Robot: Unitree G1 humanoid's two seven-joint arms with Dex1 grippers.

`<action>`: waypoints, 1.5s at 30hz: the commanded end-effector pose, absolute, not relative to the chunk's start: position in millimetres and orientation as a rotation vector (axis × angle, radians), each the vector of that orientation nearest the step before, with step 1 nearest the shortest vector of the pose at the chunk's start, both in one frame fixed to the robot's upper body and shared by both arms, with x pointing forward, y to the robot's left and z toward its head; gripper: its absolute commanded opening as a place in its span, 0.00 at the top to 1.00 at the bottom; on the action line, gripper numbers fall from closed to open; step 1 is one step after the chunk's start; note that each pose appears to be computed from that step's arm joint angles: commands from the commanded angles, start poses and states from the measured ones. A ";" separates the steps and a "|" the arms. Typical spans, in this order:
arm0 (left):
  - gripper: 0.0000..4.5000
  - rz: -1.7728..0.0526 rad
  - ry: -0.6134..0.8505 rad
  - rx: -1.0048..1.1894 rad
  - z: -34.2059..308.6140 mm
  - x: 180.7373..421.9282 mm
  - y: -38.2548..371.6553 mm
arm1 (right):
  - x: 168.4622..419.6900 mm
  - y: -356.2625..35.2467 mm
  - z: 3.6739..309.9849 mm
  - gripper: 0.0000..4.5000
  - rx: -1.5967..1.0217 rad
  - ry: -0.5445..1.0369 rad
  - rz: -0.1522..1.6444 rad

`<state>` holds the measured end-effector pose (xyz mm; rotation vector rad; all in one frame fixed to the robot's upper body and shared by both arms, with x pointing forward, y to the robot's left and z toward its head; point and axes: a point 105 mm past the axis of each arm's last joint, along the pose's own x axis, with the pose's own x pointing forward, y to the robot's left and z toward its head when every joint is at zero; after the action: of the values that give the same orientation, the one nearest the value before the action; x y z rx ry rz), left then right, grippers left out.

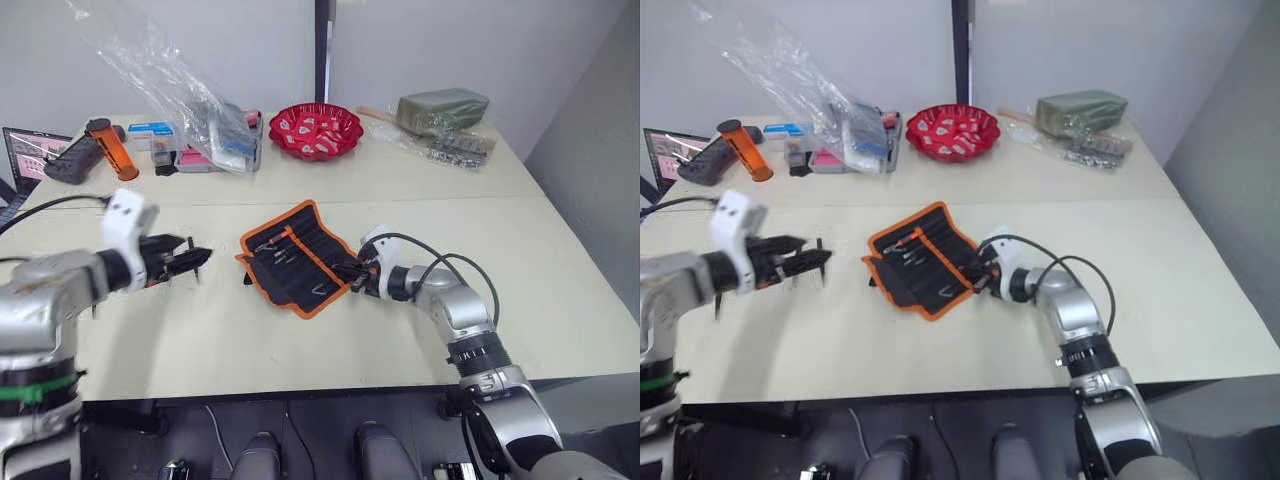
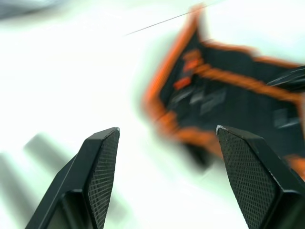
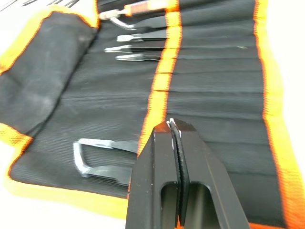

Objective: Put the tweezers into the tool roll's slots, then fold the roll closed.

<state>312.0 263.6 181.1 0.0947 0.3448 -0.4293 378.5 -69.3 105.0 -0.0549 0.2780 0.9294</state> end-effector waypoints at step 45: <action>0.23 0.359 0.225 -0.005 112.7 286.3 397.8 | 371.8 -65.1 59.2 1.00 -0.213 0.385 0.988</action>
<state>282.3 388.8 104.1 -0.0466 0.2557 0.3438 379.7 -57.3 87.8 -0.2351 0.2600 1.0059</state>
